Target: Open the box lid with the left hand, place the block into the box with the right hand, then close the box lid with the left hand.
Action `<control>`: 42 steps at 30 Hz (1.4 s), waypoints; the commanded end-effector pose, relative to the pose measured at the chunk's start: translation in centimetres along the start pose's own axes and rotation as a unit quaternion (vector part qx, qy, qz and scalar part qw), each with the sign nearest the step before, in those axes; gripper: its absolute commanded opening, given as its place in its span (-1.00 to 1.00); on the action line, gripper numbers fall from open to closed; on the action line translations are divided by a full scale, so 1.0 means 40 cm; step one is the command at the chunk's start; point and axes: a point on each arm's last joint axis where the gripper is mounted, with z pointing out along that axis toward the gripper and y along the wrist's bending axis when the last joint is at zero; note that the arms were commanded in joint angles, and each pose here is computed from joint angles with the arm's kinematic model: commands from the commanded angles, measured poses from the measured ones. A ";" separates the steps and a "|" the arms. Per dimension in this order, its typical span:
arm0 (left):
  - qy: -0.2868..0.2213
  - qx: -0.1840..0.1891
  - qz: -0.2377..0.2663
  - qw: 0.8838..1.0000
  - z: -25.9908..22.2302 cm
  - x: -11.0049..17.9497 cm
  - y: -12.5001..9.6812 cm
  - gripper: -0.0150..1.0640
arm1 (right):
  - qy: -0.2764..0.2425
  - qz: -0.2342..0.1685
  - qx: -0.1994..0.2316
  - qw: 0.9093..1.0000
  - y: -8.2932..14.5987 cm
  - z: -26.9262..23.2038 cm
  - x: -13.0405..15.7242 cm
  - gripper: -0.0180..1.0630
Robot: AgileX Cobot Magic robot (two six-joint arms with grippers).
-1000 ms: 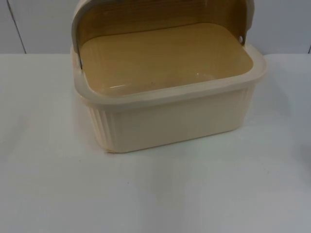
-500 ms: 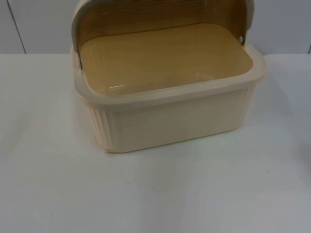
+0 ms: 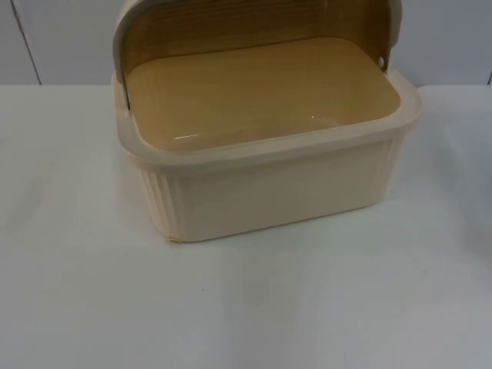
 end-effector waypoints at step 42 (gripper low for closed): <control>0.015 -0.014 0.031 0.999 -0.005 0.009 0.009 0.95 | 0.211 -0.279 -0.124 0.928 0.049 0.424 0.177 0.96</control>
